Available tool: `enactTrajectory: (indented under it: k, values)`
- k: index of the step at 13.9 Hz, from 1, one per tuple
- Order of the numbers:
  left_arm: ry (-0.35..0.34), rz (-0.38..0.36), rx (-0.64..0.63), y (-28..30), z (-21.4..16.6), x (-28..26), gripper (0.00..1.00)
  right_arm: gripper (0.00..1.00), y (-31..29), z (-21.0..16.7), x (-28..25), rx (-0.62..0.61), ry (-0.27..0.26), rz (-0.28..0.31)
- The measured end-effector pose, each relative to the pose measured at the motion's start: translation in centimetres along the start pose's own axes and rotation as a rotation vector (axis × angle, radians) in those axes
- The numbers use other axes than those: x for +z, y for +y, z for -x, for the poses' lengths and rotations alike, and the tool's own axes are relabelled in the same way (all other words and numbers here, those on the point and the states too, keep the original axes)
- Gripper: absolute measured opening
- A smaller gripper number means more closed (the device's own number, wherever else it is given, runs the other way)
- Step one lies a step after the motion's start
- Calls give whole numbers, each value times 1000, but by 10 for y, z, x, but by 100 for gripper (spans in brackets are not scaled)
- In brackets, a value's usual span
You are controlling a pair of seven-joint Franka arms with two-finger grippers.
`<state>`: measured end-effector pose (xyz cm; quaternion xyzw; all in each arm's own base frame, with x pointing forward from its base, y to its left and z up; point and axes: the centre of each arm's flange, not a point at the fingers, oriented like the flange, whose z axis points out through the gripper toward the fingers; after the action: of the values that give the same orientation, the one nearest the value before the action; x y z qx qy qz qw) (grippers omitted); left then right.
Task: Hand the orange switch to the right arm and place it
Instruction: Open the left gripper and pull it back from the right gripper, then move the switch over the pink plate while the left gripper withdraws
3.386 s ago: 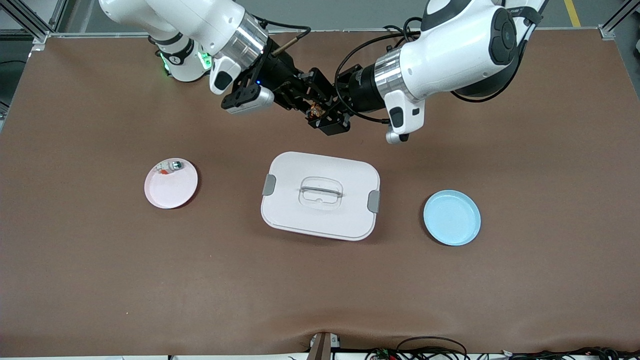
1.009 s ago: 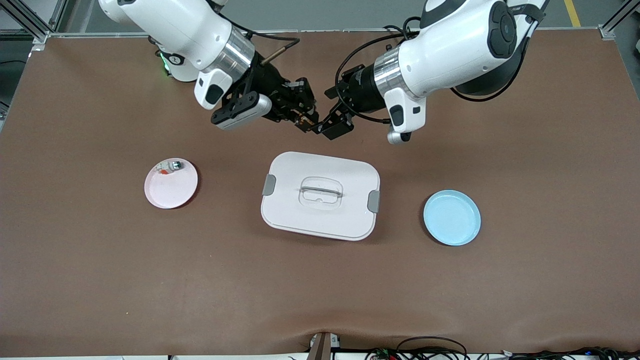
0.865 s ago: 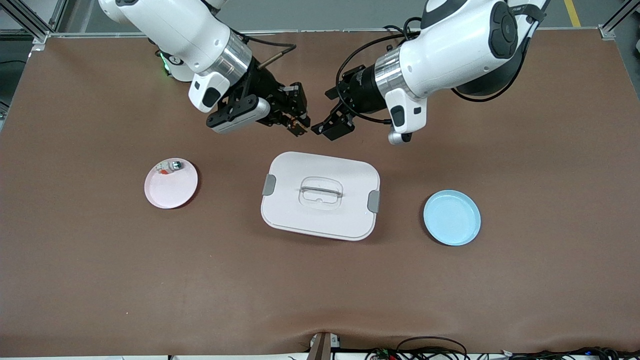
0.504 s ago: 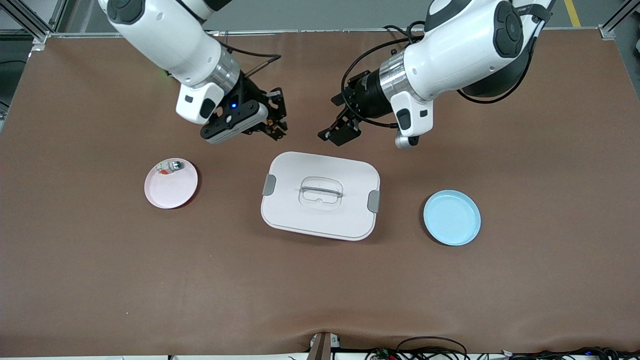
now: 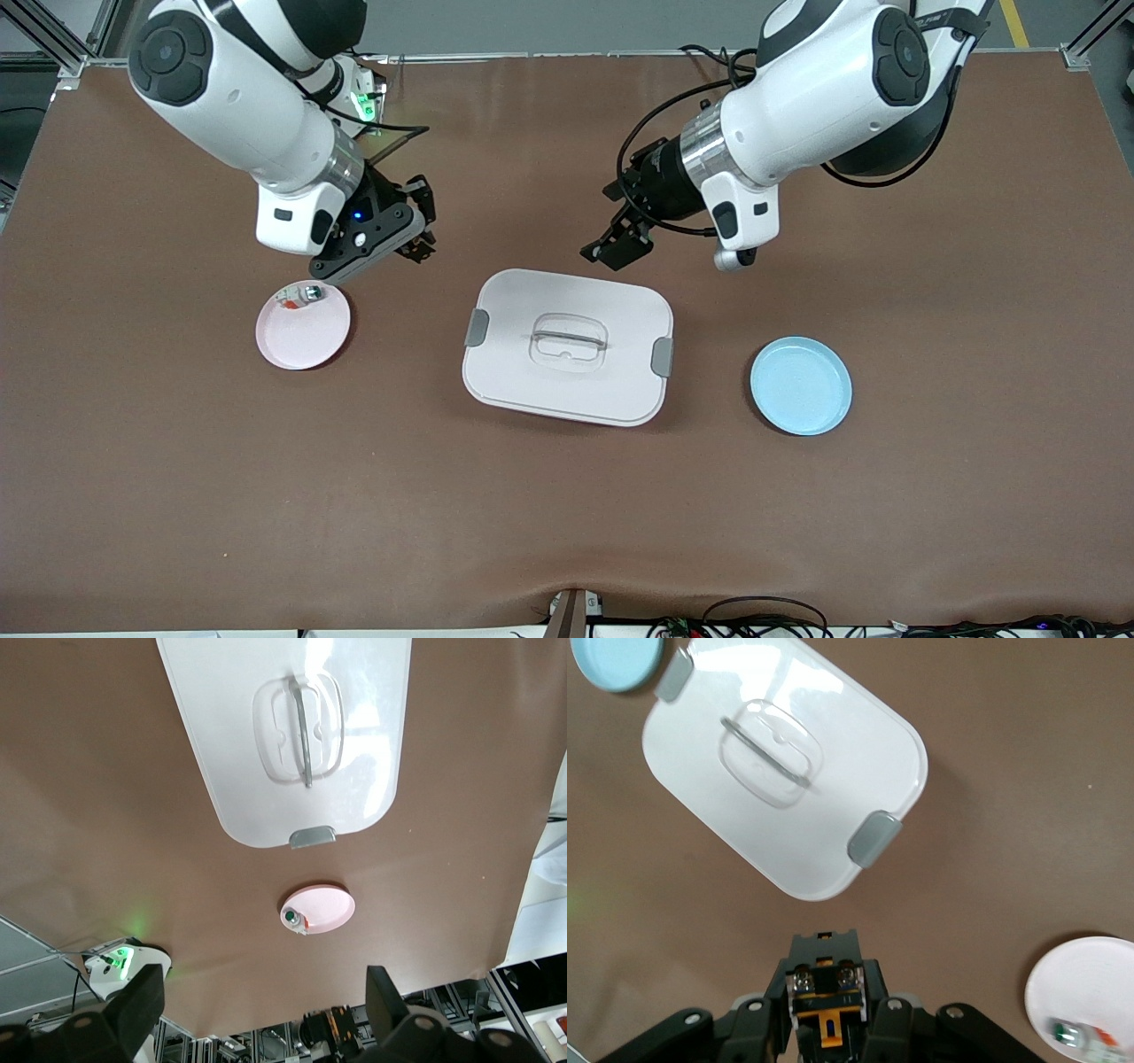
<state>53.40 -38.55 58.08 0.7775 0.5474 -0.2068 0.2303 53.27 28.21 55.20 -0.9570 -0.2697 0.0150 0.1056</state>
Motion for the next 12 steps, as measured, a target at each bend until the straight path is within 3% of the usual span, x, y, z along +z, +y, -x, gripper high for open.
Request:
enactTrajectory:
  k: [7,12]
  values:
    - [56,-14,7,-15,-15,2,100,35,25,22,-11,-198,-112,75]
    - [87,-32,59,-28,-25,5,100,35,27,31,-14,-280,-162,117]
